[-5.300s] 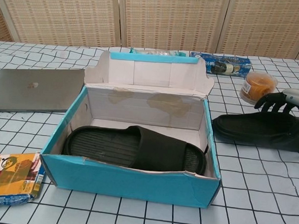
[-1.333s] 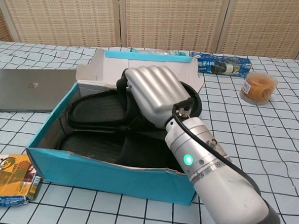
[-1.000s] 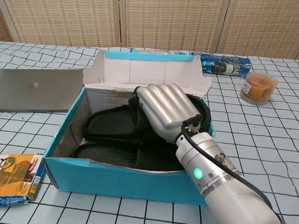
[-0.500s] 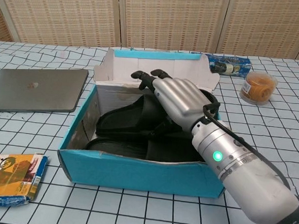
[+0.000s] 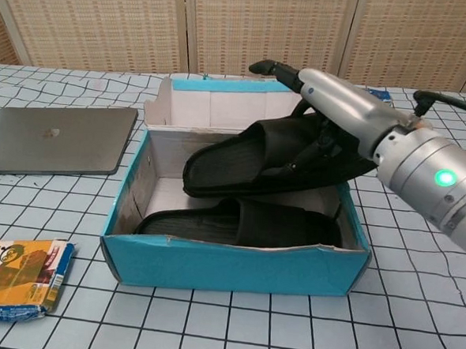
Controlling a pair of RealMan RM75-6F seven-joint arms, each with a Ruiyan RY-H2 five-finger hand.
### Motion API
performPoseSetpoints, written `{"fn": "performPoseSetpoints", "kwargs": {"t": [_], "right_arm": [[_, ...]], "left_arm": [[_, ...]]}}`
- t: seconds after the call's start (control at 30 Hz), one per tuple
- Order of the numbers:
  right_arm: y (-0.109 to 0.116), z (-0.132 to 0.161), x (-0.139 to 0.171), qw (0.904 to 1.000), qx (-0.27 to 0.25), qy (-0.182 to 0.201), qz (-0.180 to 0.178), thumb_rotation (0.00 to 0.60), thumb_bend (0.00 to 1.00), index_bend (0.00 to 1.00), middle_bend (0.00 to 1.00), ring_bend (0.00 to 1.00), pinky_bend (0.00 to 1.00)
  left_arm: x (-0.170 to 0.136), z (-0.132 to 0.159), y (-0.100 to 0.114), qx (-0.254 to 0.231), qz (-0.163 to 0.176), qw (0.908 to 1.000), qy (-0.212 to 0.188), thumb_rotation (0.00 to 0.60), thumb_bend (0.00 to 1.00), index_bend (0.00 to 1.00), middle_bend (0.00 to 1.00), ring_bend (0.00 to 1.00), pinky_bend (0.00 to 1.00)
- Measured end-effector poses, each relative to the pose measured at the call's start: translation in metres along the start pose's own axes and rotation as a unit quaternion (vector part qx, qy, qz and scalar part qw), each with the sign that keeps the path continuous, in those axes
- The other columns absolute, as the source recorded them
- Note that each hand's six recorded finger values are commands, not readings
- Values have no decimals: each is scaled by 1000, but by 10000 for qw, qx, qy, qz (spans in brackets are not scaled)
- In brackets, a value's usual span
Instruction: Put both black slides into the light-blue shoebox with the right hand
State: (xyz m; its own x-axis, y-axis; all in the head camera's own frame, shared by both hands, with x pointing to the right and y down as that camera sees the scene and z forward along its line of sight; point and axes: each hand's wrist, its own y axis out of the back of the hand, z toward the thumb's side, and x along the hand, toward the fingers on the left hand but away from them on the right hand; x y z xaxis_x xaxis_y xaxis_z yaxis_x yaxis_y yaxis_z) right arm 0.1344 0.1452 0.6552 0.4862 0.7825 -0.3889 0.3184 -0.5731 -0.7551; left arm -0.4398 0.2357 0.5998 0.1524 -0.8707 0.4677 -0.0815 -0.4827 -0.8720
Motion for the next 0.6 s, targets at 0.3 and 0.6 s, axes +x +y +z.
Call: {"fn": "performPoseSetpoints", "kwargs": {"t": [0.3, 0.6], "right_arm": [[-8, -16, 3, 9975, -523, -204, 436, 600, 31, 0, 0, 0, 13], [-33, -4, 1, 9957, -759, -26, 532, 600, 31, 0, 0, 0, 26]], "left_arm": [[0, 2, -4, 56, -70, 10000, -28, 600, 455, 389, 324, 378, 597], [0, 1, -2, -7, -44, 10000, -4, 600, 456, 389, 330, 378, 598]]}}
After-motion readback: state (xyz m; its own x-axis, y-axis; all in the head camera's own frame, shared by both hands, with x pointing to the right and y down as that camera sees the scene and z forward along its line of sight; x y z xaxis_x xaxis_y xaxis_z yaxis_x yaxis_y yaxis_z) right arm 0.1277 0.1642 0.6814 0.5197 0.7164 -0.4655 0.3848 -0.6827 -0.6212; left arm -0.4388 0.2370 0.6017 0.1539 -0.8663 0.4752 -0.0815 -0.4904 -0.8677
